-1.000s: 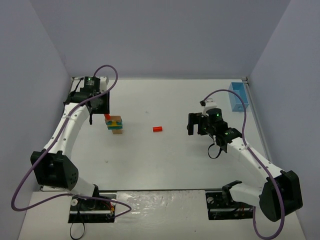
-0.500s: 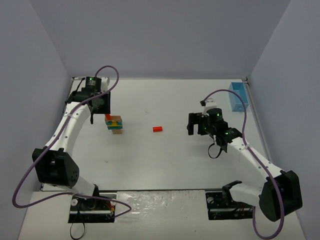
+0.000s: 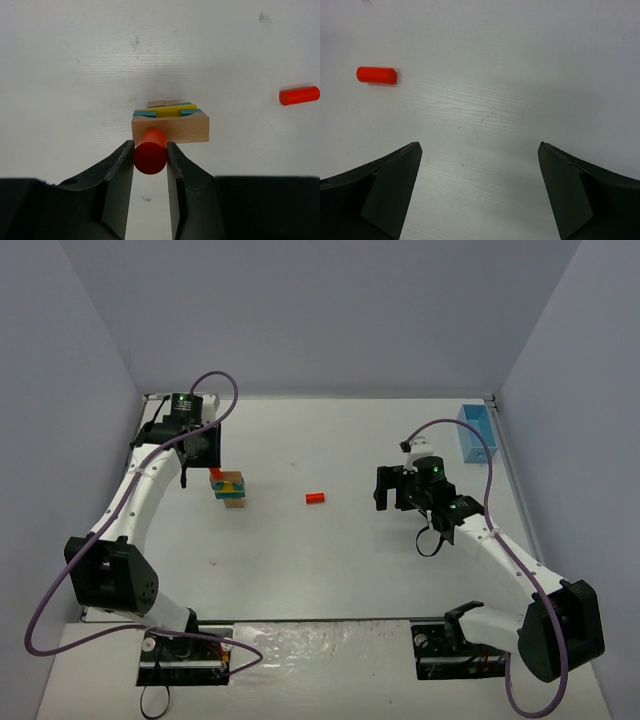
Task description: Build the wood block tower
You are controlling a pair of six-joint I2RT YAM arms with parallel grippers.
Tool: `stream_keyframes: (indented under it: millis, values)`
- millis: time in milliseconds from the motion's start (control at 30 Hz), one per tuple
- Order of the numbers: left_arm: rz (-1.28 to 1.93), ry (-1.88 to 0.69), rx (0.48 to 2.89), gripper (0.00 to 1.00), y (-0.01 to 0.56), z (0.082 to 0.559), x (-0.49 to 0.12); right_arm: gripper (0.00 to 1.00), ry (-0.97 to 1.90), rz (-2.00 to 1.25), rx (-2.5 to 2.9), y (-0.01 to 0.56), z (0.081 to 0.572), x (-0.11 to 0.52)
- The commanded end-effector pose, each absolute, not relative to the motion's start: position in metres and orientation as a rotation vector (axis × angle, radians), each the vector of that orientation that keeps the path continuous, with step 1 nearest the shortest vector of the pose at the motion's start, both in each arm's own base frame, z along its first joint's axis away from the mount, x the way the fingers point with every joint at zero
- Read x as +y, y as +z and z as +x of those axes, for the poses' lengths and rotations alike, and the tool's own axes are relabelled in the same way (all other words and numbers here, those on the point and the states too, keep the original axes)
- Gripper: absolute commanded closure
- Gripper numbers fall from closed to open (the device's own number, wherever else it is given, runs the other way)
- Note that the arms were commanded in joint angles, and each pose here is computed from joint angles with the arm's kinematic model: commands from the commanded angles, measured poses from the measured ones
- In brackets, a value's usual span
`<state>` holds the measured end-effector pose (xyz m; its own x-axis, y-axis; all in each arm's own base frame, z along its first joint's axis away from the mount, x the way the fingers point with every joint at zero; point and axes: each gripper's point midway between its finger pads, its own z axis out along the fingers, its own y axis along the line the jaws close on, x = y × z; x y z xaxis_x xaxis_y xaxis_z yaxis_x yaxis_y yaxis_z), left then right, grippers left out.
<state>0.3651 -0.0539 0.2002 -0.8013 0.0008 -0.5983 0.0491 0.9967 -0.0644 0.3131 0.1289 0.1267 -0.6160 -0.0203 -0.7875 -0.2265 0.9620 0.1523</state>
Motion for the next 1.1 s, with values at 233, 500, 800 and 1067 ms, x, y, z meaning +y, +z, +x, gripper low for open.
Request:
stream_keyframes:
  millis: [233,500,800,1067]
  values:
    - [0.039,-0.082,2.430,1.00,0.2144,0.3744,-0.0486,0.00,0.313,-0.174,2.177,0.1362,0.3220,0.1310]
    - [0.032,-0.081,2.427,1.00,0.2145,0.3750,-0.0482,0.00,0.317,-0.178,2.181,0.1348,0.3216,0.1317]
    - [0.032,-0.091,2.409,1.00,0.2154,0.3759,-0.0498,0.00,0.319,-0.177,2.180,0.1351,0.3212,0.1317]
    - [0.031,-0.092,2.409,1.00,0.2144,0.3762,-0.0496,0.00,0.318,-0.175,2.179,0.1352,0.3217,0.1312]
